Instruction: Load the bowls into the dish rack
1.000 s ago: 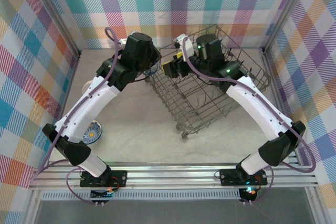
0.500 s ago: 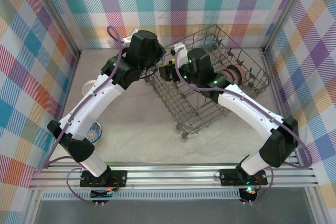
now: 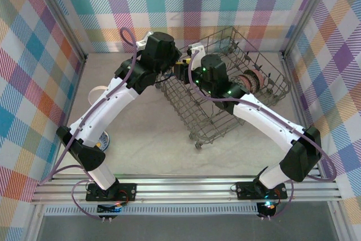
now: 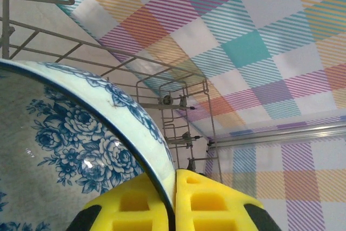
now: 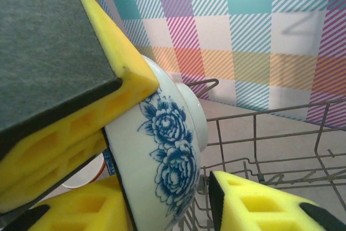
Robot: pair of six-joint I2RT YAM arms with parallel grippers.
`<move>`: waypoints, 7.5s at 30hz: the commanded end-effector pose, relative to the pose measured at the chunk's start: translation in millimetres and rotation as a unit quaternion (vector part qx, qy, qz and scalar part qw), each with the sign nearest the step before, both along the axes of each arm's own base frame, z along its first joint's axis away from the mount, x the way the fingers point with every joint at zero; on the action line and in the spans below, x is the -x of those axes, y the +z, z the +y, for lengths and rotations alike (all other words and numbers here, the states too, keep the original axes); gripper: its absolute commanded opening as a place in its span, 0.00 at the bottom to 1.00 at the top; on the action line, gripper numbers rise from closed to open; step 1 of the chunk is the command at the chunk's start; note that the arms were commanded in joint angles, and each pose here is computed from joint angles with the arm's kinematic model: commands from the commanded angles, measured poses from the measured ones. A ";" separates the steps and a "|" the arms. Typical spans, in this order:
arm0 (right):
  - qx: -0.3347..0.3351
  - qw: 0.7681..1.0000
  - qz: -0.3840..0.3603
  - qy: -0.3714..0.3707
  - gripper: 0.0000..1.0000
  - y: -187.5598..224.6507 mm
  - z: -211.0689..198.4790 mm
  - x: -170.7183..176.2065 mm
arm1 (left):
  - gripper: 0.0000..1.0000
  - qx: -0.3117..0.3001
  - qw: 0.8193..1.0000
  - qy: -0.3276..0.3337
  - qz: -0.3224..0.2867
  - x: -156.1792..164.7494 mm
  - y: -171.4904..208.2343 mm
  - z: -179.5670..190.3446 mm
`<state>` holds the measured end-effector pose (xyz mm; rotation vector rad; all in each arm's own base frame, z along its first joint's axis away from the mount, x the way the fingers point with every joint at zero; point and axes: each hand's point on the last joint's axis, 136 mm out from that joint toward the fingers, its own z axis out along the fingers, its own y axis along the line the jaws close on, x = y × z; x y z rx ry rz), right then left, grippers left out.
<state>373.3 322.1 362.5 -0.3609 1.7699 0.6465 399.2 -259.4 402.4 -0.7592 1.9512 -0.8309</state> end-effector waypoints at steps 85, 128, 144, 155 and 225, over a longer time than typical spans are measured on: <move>0.479 0.760 0.027 -0.438 0.00 -73.3 -270.0 -24.7 | 0.78 -0.131 0.963 -0.233 0.025 -30.4 -103.6 74.1; 0.599 0.657 0.067 -0.453 0.00 -129.9 -261.3 -35.7 | 0.77 -0.127 0.956 -0.259 0.049 -35.3 -131.2 67.6; 0.580 0.645 0.075 -0.492 0.00 -113.5 -273.4 -21.9 | 0.77 -0.120 0.956 -0.263 0.047 -29.7 -131.7 66.7; 0.593 0.626 0.081 -0.500 0.00 -120.5 -273.1 -25.2 | 0.77 -0.116 0.955 -0.269 0.048 -25.2 -133.7 65.5; 0.620 0.596 0.025 -0.510 0.01 -140.7 -233.8 -22.8 | 0.75 -0.102 0.953 -0.281 0.046 -22.5 -127.3 54.3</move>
